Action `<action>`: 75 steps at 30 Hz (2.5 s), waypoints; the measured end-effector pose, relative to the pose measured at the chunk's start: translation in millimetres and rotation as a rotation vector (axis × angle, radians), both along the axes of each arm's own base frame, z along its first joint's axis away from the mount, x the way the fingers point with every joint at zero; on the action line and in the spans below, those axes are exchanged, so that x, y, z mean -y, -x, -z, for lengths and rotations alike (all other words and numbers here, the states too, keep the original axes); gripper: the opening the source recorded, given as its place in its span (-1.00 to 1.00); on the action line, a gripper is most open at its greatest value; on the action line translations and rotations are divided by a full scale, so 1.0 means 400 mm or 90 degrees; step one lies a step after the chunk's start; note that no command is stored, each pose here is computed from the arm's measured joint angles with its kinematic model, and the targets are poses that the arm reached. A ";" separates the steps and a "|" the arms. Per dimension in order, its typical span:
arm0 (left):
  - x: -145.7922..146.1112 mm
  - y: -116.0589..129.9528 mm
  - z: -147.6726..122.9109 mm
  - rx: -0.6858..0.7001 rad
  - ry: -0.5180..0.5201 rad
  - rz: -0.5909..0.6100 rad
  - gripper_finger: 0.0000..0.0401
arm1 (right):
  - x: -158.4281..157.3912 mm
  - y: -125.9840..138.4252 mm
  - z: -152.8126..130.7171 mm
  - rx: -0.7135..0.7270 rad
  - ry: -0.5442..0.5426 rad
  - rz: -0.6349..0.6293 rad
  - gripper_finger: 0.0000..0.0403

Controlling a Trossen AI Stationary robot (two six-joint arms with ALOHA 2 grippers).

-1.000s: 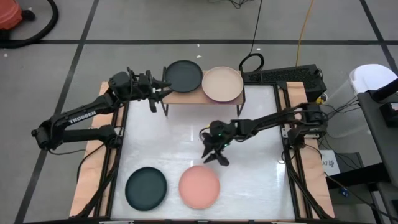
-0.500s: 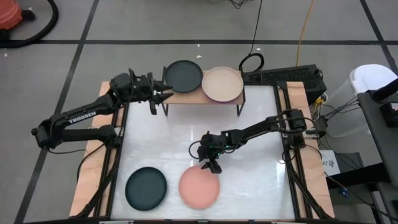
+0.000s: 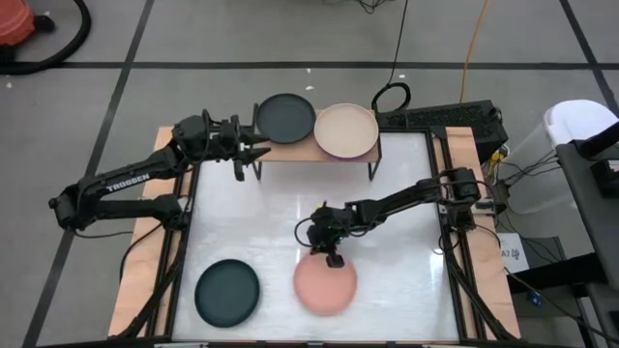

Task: Place and stack plates onto a shelf
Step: Stack the light orange plate on top of the black plate on the shelf, then stack the dark green plate on top of the light orange plate on the shelf

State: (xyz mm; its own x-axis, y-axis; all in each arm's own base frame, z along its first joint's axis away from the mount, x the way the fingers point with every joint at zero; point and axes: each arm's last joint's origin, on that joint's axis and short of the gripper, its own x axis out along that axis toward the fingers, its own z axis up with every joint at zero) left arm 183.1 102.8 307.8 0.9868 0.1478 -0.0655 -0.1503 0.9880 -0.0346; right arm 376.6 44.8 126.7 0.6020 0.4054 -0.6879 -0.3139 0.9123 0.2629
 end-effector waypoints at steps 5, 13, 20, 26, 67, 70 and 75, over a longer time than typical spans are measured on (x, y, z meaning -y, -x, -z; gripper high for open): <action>-0.003 0.004 -0.001 0.000 -0.001 -0.005 -0.20 | 0.040 0.004 -0.079 0.070 0.061 0.050 -0.99; 0.009 0.063 -0.056 0.071 -0.069 -0.036 -0.20 | 0.235 0.085 -0.367 0.320 0.237 0.326 -0.99; 0.027 0.128 -0.147 0.238 -0.160 -0.075 -0.20 | 0.478 0.200 -0.594 0.573 0.277 0.556 -1.00; 0.014 0.112 -0.126 0.198 -0.138 -0.076 -0.20 | 0.663 0.153 -0.648 0.561 0.221 0.584 -1.00; 0.052 0.048 0.012 -0.088 0.110 0.017 -0.20 | 0.638 0.128 -0.658 0.394 0.201 0.361 -0.34; 0.084 0.022 0.028 -0.127 0.096 0.052 -0.20 | 0.561 0.158 -0.687 0.419 0.237 0.306 -0.35; 0.111 0.003 0.095 -0.279 0.136 0.072 -0.20 | 0.454 0.228 -0.690 0.460 0.265 0.284 -0.35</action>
State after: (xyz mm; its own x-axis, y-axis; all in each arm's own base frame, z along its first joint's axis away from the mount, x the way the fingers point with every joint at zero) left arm 181.8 58.2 269.9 0.8692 -0.0208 -0.4940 -0.0878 0.9768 -0.1956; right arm 285.5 -136.7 402.6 0.9793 -0.1592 -0.1248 0.1272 0.9643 -0.2321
